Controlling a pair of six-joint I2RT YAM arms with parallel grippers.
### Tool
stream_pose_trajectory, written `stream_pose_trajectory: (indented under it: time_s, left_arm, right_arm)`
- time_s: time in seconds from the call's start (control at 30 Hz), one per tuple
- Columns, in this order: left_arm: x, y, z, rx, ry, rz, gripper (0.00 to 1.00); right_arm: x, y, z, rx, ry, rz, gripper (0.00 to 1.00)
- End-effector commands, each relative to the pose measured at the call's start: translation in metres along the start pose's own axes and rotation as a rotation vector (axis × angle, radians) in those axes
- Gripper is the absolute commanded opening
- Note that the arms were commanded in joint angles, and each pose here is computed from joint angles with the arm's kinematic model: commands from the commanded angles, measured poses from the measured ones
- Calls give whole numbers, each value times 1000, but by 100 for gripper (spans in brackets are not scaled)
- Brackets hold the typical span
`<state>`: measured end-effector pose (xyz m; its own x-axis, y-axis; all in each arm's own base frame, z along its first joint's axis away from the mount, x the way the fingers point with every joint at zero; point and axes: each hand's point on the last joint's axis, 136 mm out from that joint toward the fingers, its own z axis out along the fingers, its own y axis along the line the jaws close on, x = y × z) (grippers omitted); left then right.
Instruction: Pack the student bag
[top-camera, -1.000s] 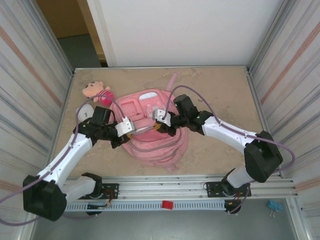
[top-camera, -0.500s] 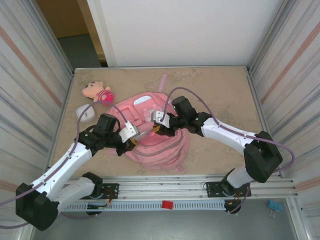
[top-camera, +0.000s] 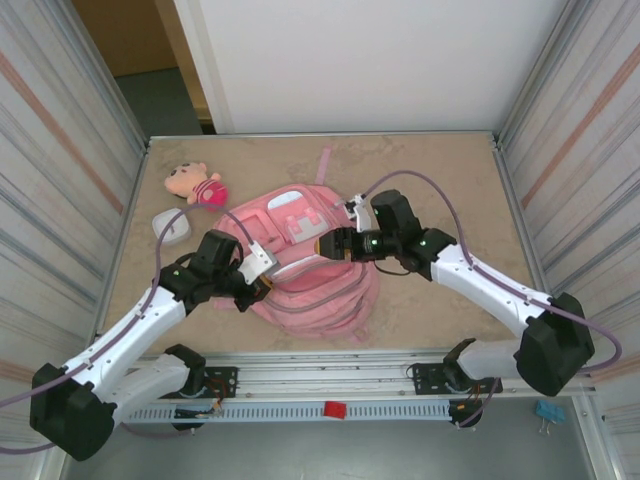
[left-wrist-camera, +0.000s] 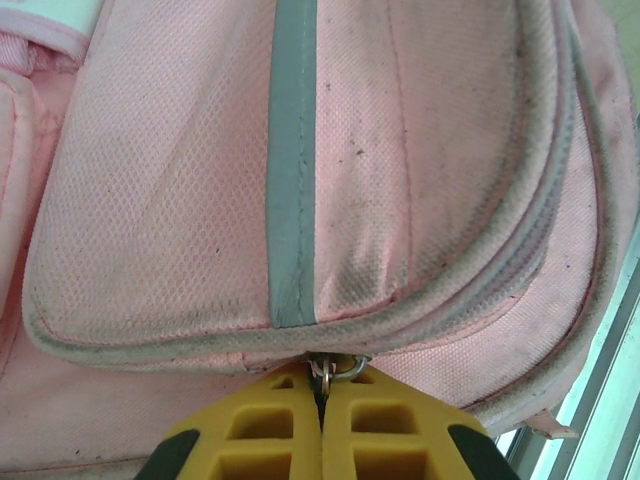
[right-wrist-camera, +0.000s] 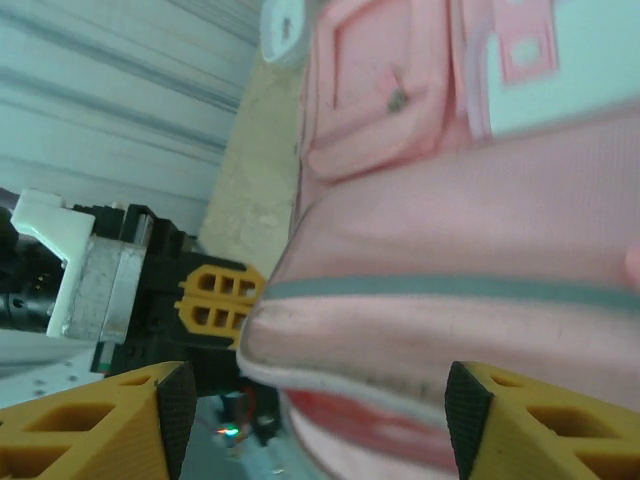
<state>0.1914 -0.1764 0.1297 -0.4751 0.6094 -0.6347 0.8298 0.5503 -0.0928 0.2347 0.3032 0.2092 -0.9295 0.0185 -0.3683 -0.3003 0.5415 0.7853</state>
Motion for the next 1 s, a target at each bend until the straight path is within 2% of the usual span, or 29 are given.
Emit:
stream_pose_trajectory:
  time_s: [0.0,0.17,0.33,0.43,0.5,0.77,0.83,0.97]
  left_arm:
    - [-12,16,2,-79,-45,4,0]
    - [-11,15,2,-76,-41,13,0]
    - [-12,14,1,-73,-44,14,0]
    - [-15,11,1,-65,-51,10,1]
    - [-21,5,2,-41,-73,16,1]
    - [-27,-19,13,33,-42,44,5]
    - [-33,-26,14,59,-48,41,6]
    - [-50,-42,16,102,-92,36,9]
  right_arm:
    - [23,-7,5,4,43,415,68]
    - [36,14,29,-80,154,521,71]
    - [29,14,52,-105,140,593,68]
    - [26,2,62,-89,116,638,59]
    - [23,-4,67,-75,102,637,47]
    - [12,-22,74,-15,20,624,14]
    - [12,-26,73,8,11,617,10]
    - [8,-28,75,9,-2,609,9]
